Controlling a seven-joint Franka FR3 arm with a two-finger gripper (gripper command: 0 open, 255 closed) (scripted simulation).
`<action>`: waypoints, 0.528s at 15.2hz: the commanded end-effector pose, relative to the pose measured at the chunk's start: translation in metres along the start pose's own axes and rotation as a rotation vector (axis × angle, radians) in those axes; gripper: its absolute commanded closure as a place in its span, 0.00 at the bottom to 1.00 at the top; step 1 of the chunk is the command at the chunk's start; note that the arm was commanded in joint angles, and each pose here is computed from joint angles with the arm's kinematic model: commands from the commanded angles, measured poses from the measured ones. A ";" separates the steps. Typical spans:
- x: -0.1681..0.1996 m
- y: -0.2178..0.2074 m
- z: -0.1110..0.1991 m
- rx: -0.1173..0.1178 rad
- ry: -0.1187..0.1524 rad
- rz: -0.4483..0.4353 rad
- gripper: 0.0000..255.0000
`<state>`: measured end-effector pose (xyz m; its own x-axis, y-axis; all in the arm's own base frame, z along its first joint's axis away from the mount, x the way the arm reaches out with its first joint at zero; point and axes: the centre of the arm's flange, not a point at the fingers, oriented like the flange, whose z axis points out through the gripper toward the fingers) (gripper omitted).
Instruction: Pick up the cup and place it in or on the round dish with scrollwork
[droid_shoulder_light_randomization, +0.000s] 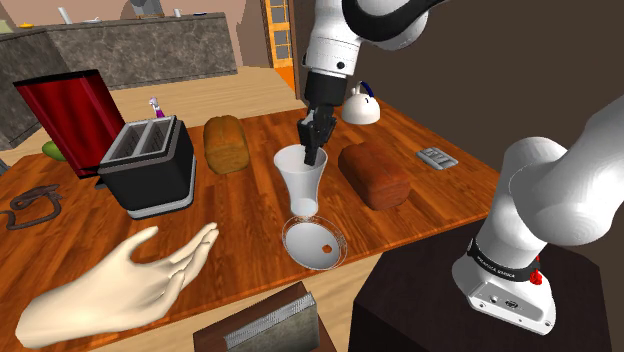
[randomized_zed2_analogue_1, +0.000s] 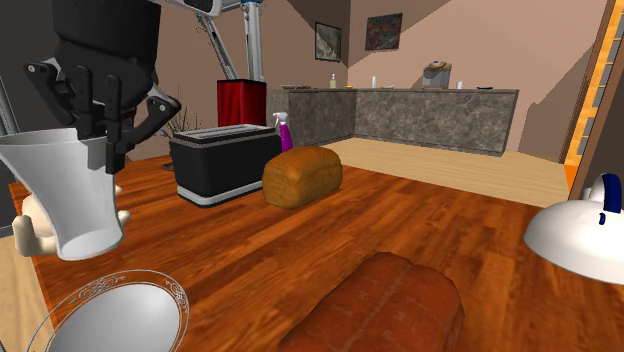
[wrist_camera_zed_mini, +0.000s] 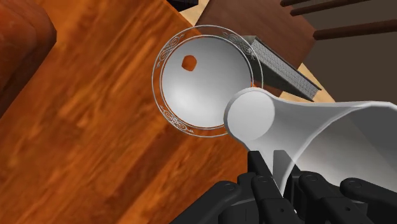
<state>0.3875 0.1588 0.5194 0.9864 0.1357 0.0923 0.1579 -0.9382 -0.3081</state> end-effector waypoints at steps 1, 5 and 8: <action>-0.001 0.003 0.010 0.000 0.001 0.000 1.00; -0.003 0.010 0.030 0.000 0.001 0.000 1.00; -0.005 0.015 0.045 0.000 0.001 0.000 1.00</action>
<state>0.3867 0.1594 0.4767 0.9865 0.1353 0.0919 0.1573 -0.9382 -0.3082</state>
